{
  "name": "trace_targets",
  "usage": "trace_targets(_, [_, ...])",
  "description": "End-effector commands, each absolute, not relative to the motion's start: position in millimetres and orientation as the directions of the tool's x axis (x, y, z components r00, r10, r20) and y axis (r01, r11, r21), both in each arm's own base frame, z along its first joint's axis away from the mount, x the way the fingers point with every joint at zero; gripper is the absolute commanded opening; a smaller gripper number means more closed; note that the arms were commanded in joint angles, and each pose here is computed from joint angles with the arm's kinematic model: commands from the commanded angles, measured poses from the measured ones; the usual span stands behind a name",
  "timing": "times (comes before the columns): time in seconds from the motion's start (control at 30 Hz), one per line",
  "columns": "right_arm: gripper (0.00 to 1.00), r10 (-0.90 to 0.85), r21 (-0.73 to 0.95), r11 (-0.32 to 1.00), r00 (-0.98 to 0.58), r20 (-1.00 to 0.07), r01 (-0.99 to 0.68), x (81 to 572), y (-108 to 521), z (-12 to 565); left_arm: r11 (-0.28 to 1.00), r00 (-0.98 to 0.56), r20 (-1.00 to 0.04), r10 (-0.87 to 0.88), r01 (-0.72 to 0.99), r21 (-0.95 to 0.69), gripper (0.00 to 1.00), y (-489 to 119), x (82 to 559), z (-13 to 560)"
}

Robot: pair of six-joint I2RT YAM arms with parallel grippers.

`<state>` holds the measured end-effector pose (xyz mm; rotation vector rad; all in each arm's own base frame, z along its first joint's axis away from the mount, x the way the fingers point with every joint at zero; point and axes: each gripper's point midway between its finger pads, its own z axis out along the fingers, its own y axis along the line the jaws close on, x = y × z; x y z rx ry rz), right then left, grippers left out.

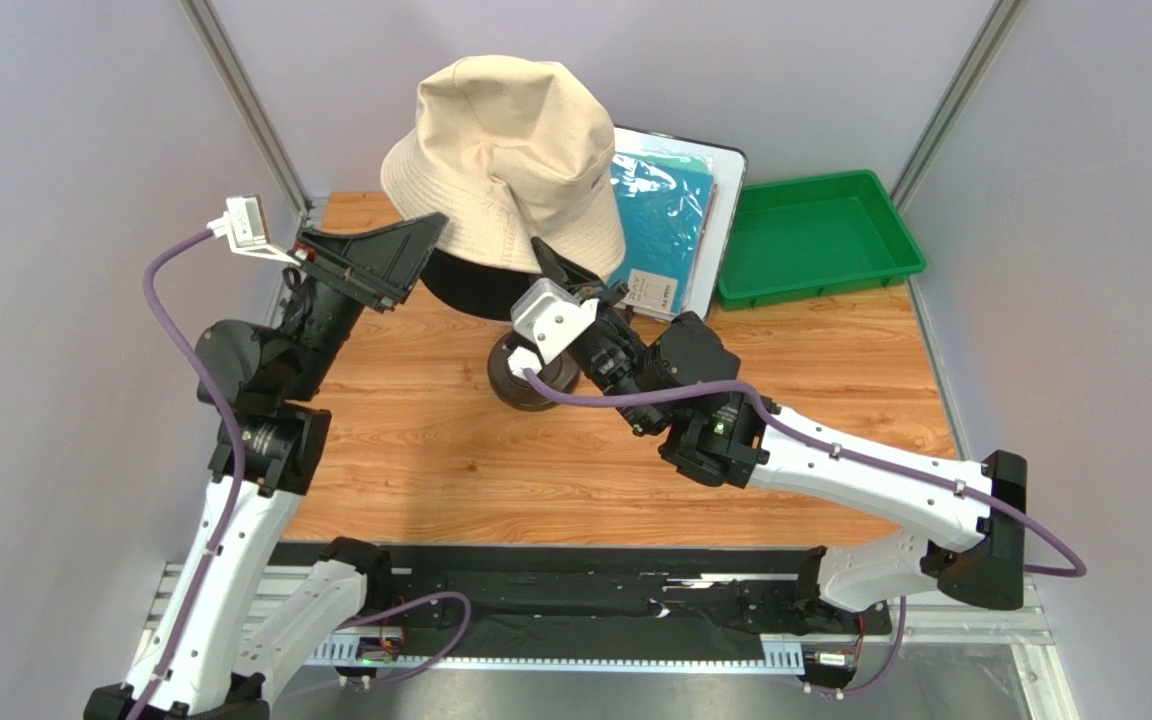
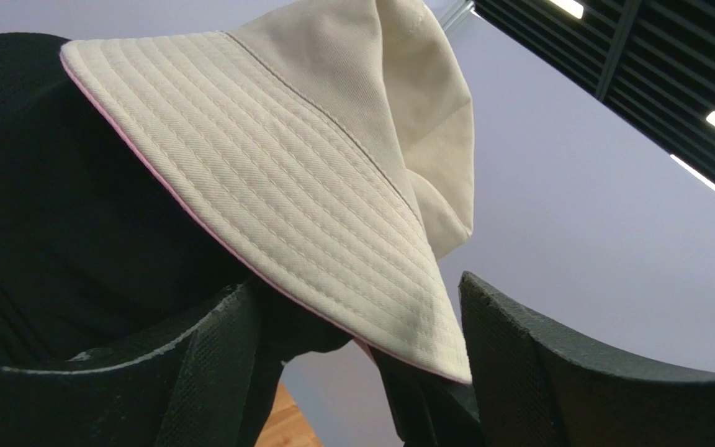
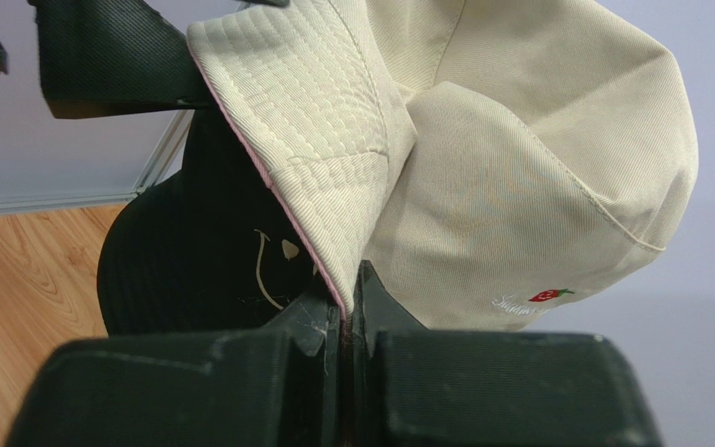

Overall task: Stack the hats
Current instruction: Stack the hat on the hat.

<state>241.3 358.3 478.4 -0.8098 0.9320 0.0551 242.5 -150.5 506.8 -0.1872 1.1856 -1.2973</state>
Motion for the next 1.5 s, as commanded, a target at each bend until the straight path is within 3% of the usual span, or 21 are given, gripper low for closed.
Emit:
trace_targets(0.0, [0.0,-0.267,-0.577,0.724,0.618,-0.74,-0.378,236.4,358.4,485.9,0.282,-0.169,-0.505,-0.846,0.662,-0.694,0.76,-146.0,247.3,526.9])
trace_targets(0.33, [0.0,-0.3,-0.606,0.696,0.612,-0.732,-0.384,235.6,361.2,468.1,0.233,-0.094,-0.378,-0.921,0.645,-0.728,0.4,-119.2,247.5,522.9])
trace_targets(0.43, [0.0,-0.301,-0.602,0.696,0.603,-0.739,-0.39,235.3,360.6,463.8,0.23,-0.085,-0.366,-0.927,0.641,-0.733,0.22,-114.8,246.7,518.8])
trace_targets(0.47, [0.0,-0.299,-0.6,0.698,0.601,-0.741,-0.392,235.5,359.4,462.7,0.235,-0.083,-0.365,-0.927,0.629,-0.741,0.09,-113.1,248.4,514.6])
trace_targets(0.53, [0.0,-0.288,-0.591,0.699,0.598,-0.748,-0.402,233.7,358.5,462.7,0.246,-0.077,-0.365,-0.928,0.609,-0.754,0.0,-109.9,250.6,504.8])
trace_targets(0.6, [0.01,-0.274,-0.58,0.703,0.595,-0.755,-0.412,232.3,357.4,465.8,0.265,-0.068,-0.368,-0.927,0.575,-0.774,0.0,-103.8,255.9,490.3])
trace_targets(0.7, [0.14,-0.252,-0.569,0.689,0.587,-0.77,-0.45,227.0,356.8,468.6,0.287,-0.066,-0.377,-0.924,0.534,-0.795,0.0,-95.8,264.1,471.6])
trace_targets(0.73, [0.4,-0.25,-0.562,0.677,0.57,-0.783,-0.476,225.6,358.5,463.4,0.293,-0.077,-0.389,-0.918,0.529,-0.796,0.0,-96.8,265.7,466.2])
trace_targets(0.83, [0.71,-0.238,-0.54,0.657,0.535,-0.811,-0.526,219.3,353.3,460.5,0.331,-0.075,-0.425,-0.902,0.509,-0.794,0.0,-96.0,269.5,455.5])
trace_targets(1.07, [0.77,-0.019,-0.25,0.714,0.338,-0.941,-0.655,198.2,303.4,471.5,0.415,-0.077,-0.502,-0.861,0.463,-0.783,0.0,-95.4,283.7,439.6])
trace_targets(1.1, [0.77,-0.053,-0.243,0.705,0.292,-0.955,-0.666,199.2,297.0,465.3,0.424,-0.084,-0.514,-0.854,0.46,-0.78,0.0,-96.6,285.3,439.1])
trace_targets(1.17, [0.76,0.01,-0.18,0.714,0.266,-0.964,-0.677,206.8,279.0,507.1,0.442,-0.11,-0.544,-0.832,0.461,-0.769,0.0,-100.6,291.3,438.5])
trace_targets(1.23, [0.76,-0.002,-0.118,0.631,0.151,-0.989,-0.766,209.3,289.4,501.2,0.449,-0.13,-0.56,-0.818,0.463,-0.764,0.0,-103.0,297.1,438.8])
trace_targets(1.27, [0.75,0.05,-0.073,0.669,0.143,-0.988,-0.74,226.3,267.0,528.6,0.464,-0.124,-0.575,-0.809,0.465,-0.754,0.0,-102.1,298.7,439.8])
trace_targets(1.47, [0.73,0.161,0.152,0.595,-0.067,-0.985,-0.789,282.8,260.0,526.0,0.54,-0.146,-0.654,-0.742,0.447,-0.713,0.0,-94.4,315.3,441.9])
